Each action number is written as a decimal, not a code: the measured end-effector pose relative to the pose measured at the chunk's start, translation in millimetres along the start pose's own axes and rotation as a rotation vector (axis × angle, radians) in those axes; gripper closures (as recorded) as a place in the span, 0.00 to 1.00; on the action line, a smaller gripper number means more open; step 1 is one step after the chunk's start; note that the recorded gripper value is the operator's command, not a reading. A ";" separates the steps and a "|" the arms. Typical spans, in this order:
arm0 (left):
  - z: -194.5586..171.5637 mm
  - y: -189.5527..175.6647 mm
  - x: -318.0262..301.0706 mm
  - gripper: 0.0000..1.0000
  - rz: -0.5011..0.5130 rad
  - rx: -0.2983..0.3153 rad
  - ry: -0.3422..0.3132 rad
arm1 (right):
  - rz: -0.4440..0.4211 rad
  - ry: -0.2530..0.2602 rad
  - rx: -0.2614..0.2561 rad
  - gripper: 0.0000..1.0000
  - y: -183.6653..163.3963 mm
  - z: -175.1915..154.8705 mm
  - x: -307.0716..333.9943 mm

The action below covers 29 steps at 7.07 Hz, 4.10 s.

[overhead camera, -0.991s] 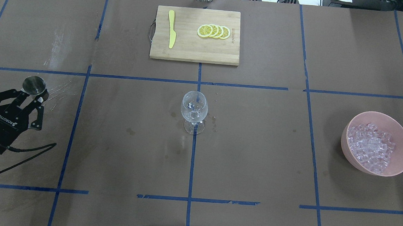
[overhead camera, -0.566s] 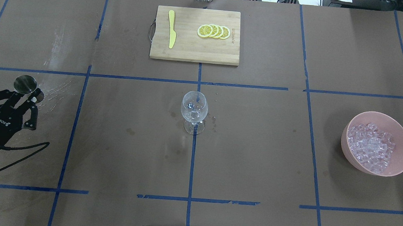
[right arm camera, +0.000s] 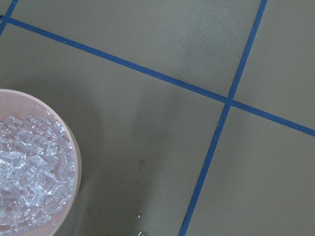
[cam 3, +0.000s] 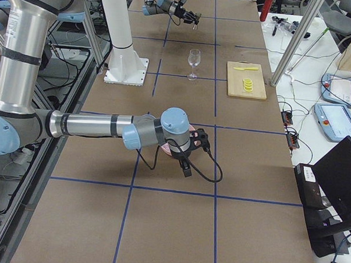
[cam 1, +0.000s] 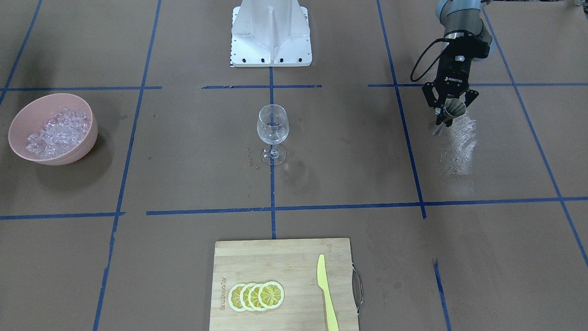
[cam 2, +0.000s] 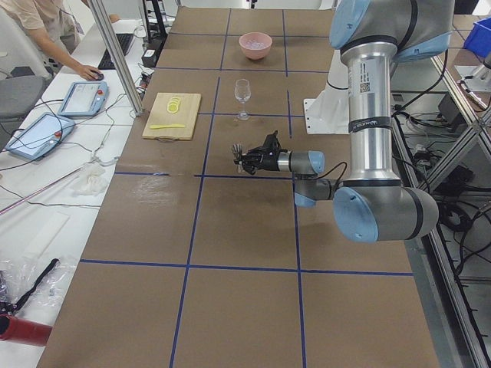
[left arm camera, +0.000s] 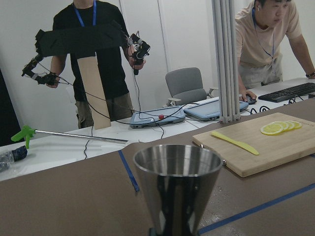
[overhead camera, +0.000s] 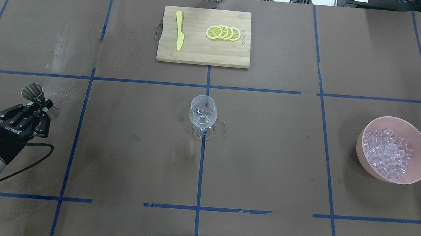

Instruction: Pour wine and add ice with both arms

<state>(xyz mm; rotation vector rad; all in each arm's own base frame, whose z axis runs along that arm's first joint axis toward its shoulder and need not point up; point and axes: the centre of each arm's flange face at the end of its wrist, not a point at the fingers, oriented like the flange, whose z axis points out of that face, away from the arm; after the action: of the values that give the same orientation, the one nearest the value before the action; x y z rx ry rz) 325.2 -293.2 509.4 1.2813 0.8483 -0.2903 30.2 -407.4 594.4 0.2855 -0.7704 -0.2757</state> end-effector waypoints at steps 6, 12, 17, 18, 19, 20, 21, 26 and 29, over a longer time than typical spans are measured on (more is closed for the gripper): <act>31.4 53.8 11.0 1.00 -0.052 0.071 -0.108 | 0.000 0.000 0.000 0.00 0.5 -0.3 -0.4; 23.8 75.6 23.3 0.76 -0.042 0.044 -0.089 | 0.002 0.000 0.000 0.00 1.3 -0.3 0.3; 23.0 89.4 32.1 0.64 -0.039 0.047 -0.092 | 0.004 0.000 -0.002 0.00 2.1 0.7 1.2; 23.0 91.2 31.0 0.59 -0.035 0.046 -0.093 | 0.004 0.000 -0.002 0.00 2.1 0.7 1.2; 23.1 91.9 30.5 0.40 -0.033 0.046 -0.094 | 0.004 0.000 -0.003 0.00 2.1 0.7 1.1; 23.0 91.9 30.3 0.02 -0.032 0.046 -0.094 | 0.003 0.000 -0.002 0.00 1.9 0.5 0.8; 22.7 90.4 30.2 0.01 -0.030 0.054 -0.099 | 0.002 0.000 -0.001 0.00 1.6 0.1 0.2; 14.7 46.4 39.0 0.01 -0.089 0.209 -0.170 | 0.001 0.001 0.001 0.00 1.2 -0.9 -0.2; 9.8 8.6 41.3 0.01 -0.074 0.215 -0.092 | 0.003 0.000 0.001 0.00 1.3 -0.7 -0.1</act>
<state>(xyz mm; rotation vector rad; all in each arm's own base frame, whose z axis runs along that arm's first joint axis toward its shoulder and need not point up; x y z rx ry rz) 362.2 -289.0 487.3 1.4264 0.8031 -0.5070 30.8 -406.0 594.3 0.2850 -0.7704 -0.2731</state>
